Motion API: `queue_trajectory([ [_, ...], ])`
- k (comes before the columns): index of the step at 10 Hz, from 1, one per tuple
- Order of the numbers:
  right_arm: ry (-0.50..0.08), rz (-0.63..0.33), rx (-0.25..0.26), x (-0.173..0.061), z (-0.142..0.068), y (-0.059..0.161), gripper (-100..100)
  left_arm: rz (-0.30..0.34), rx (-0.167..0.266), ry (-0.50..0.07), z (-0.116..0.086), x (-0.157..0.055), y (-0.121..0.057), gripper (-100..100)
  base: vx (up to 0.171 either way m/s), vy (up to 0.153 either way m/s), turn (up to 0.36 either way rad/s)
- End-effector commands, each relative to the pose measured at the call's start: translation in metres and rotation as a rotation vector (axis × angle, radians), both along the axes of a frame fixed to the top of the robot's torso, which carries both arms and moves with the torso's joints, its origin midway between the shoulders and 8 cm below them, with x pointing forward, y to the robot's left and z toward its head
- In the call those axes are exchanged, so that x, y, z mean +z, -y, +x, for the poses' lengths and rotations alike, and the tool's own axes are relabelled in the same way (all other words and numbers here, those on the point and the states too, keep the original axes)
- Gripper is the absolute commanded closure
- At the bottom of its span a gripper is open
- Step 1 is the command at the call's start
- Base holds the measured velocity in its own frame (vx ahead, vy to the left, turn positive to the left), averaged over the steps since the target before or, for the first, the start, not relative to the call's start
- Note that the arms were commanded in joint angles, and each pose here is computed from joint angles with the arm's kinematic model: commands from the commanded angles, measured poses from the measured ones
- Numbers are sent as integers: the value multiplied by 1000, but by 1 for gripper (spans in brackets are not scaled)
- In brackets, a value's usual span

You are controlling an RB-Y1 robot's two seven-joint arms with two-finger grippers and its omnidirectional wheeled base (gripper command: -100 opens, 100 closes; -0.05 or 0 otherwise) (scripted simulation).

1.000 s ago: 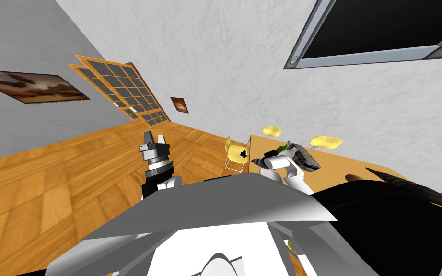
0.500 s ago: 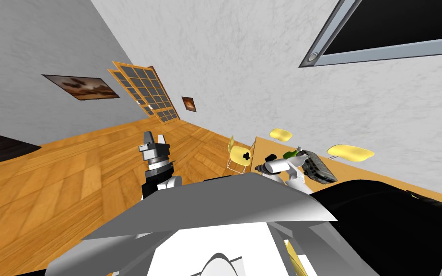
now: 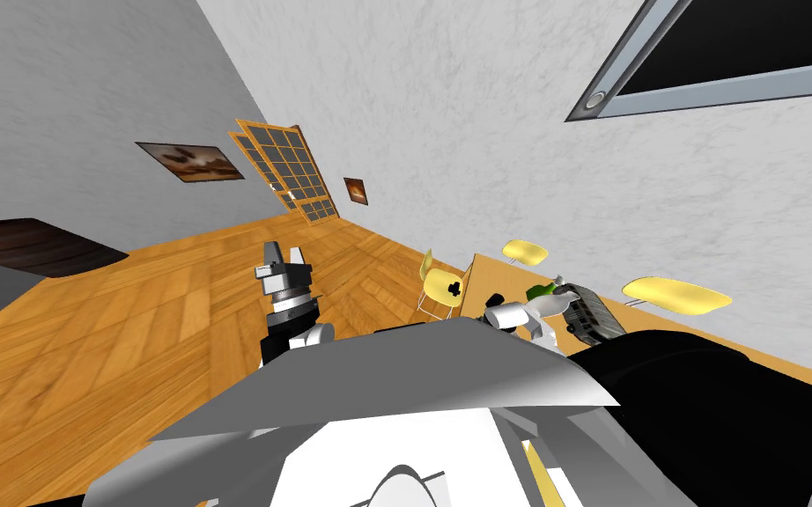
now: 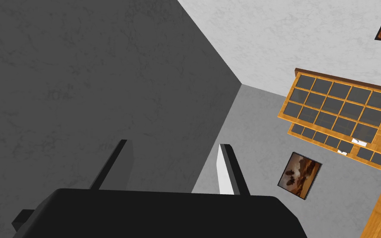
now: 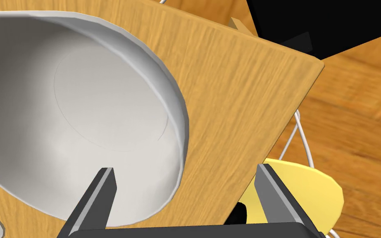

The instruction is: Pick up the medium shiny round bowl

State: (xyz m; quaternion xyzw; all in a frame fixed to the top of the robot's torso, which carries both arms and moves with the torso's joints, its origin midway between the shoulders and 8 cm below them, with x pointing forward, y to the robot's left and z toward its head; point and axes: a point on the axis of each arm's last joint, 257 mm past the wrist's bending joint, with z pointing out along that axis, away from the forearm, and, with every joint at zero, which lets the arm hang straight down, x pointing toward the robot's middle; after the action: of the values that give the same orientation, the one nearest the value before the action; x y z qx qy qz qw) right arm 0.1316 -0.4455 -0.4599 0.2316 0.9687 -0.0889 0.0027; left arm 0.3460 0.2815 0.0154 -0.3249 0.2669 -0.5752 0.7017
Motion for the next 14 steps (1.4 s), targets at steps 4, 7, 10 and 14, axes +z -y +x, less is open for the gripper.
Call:
queue_trajectory([
  [4, 4, -3, -18, -18, -2, -1, -100, 0, 0, 0, 0, 0, 0, 0, -17, -15, 49],
  [7, 4, -4, -20, -20, -2, -1, 100, 0, 0, 0, 0, 0, 0, 0, -10, -9, 21],
  [10, 4, -4, -19, -19, -2, -1, 100, 0, 0, 0, 0, 0, 0, 0, 0, 0, 0],
  [14, 2, -1, -7, -7, 0, 0, 100, 0, 0, 0, 0, 0, 0, 0, 12, 11, -43],
])
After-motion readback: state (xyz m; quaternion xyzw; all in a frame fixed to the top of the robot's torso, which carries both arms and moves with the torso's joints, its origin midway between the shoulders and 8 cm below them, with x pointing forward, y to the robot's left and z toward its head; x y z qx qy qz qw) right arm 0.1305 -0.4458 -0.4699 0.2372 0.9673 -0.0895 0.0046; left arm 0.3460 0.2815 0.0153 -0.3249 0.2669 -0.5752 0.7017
